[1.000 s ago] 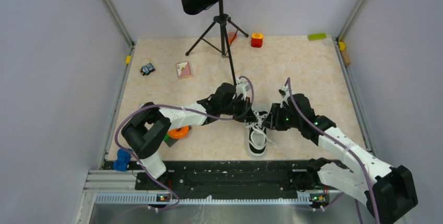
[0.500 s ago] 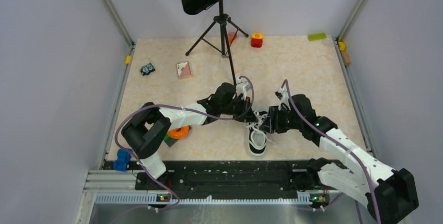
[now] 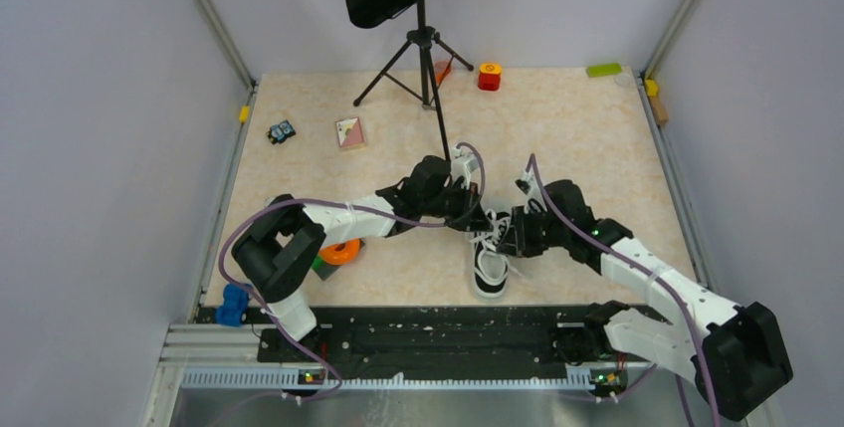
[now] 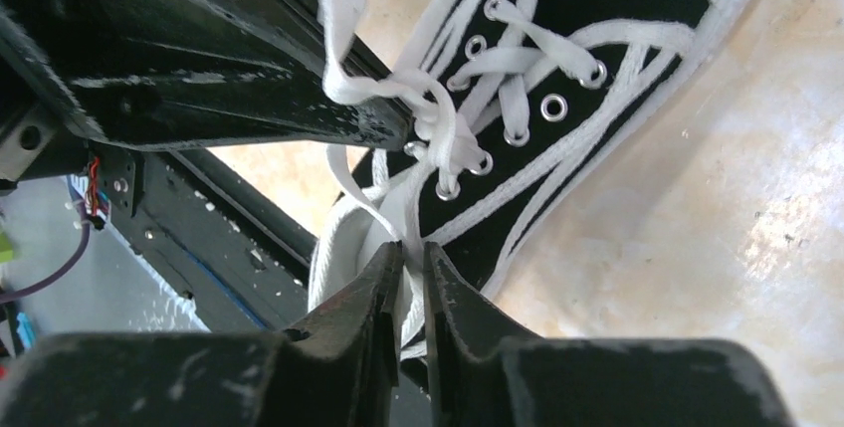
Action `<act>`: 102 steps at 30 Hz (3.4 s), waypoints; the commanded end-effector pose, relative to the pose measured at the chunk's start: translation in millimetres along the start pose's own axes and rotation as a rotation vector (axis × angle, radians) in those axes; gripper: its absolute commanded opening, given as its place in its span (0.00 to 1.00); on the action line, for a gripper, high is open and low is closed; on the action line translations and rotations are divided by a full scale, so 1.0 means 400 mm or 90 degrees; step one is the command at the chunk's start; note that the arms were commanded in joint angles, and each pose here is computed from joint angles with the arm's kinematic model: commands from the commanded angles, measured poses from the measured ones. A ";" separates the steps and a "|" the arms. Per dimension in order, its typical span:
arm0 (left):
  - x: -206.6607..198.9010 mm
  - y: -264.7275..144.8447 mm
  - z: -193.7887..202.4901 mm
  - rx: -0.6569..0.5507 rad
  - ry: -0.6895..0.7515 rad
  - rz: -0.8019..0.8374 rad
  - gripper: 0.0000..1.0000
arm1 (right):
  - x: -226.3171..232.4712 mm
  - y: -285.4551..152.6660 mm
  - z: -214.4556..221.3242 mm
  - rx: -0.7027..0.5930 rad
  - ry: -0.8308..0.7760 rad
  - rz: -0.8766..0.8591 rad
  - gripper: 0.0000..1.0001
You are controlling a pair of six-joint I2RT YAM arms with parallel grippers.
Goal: Tie the shoes
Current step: Cross the shoelace with the shoelace.
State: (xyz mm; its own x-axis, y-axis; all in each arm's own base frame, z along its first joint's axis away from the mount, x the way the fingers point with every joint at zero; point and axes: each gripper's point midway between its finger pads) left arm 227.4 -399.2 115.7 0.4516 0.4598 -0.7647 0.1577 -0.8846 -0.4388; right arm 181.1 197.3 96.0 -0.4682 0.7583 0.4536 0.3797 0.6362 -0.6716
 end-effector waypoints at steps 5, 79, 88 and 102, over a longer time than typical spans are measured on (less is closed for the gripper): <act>-0.031 0.003 -0.038 -0.022 0.024 0.022 0.00 | 0.007 -0.006 -0.023 -0.027 -0.020 0.001 0.00; -0.008 -0.009 -0.010 -0.015 0.008 0.025 0.00 | -0.035 0.020 -0.131 -0.145 0.034 0.072 0.00; -0.022 -0.007 -0.014 -0.018 0.008 0.044 0.00 | -0.075 0.010 -0.127 -0.157 0.057 0.132 0.00; -0.037 -0.002 -0.007 -0.008 0.016 0.075 0.00 | -0.061 0.018 -0.115 -0.185 0.108 0.111 0.00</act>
State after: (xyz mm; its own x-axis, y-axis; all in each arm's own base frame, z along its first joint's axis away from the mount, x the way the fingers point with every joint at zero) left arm 222.7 -400.2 119.2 0.4613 0.4081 -0.7878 0.1289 -0.9093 -0.3956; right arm 227.4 186.9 93.4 -0.2396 0.8668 0.4373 0.6257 0.4823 -0.6130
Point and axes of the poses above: each gripper's point midway between its finger pads, its own y axis out along the fingers, its own x axis along the line the jaws close on, z = x × y, and after that the axes turned 7 degrees about -y, right-handed
